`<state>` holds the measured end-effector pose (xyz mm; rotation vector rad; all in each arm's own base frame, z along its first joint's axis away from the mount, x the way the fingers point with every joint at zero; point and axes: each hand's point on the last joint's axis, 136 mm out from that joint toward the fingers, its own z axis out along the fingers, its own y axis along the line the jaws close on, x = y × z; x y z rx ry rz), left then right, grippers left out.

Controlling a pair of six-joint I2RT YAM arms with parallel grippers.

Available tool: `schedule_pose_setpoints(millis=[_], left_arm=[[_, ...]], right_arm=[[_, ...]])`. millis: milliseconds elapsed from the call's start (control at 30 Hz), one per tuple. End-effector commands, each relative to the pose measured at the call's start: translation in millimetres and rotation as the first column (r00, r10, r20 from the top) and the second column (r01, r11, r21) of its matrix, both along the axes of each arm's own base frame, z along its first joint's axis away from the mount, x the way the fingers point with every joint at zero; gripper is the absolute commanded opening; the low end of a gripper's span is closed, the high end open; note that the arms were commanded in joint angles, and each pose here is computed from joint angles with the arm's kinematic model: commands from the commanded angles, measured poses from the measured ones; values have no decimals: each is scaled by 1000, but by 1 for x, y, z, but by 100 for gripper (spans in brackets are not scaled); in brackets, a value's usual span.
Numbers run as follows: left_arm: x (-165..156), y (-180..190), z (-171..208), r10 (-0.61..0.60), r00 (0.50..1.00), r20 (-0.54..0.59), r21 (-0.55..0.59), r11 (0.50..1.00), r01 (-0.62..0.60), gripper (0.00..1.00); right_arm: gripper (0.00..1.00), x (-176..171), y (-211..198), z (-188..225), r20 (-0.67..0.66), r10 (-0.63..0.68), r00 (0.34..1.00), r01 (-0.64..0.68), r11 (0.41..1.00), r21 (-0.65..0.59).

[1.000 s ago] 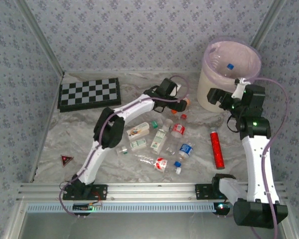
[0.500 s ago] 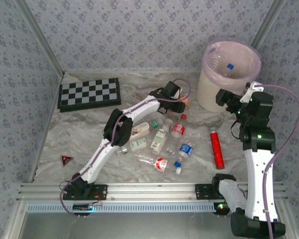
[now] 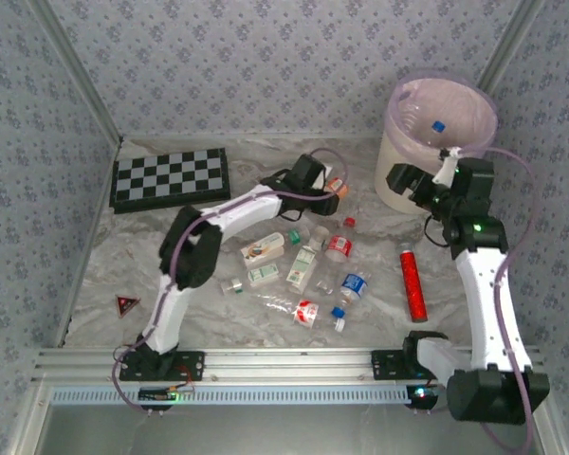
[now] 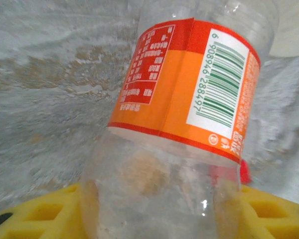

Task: Put the plastic bottles in the bin

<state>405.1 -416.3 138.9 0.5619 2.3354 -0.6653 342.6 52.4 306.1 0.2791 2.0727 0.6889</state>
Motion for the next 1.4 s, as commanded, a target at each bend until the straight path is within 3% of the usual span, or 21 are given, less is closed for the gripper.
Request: schedule_pose_setpoints(millis=[0,100,233,400,667,933,1233,1367], left_arm=[[-11,0,65,-22,991,132,-204,978,49,50],[-31,5,76,-34,989,141,-305,949,76,50],[-52,0,94,-68,980,189,-383,913,138,50],[-73,-17,102,-160,958,239,-365,899,242,52],[-79,-15,117,-148,949,277,-374,894,248,52],[-78,-7,121,-118,949,291,-364,904,224,53],[-78,-10,115,-127,951,283,-346,911,225,54],[-77,-7,113,-119,953,277,-333,919,212,60]], right_arm=[[94,5,46,16,33,209,977,-212,961,177],[100,12,72,11,11,299,954,-294,932,214],[100,22,89,-8,-41,328,944,-315,930,190],[100,35,105,-15,-52,367,929,-350,915,202],[92,46,97,-31,-99,325,940,-306,936,173],[100,47,84,-46,-162,294,942,-268,950,163],[74,52,82,-38,-137,287,948,-261,949,179],[65,50,74,-27,-111,274,955,-256,955,152]])
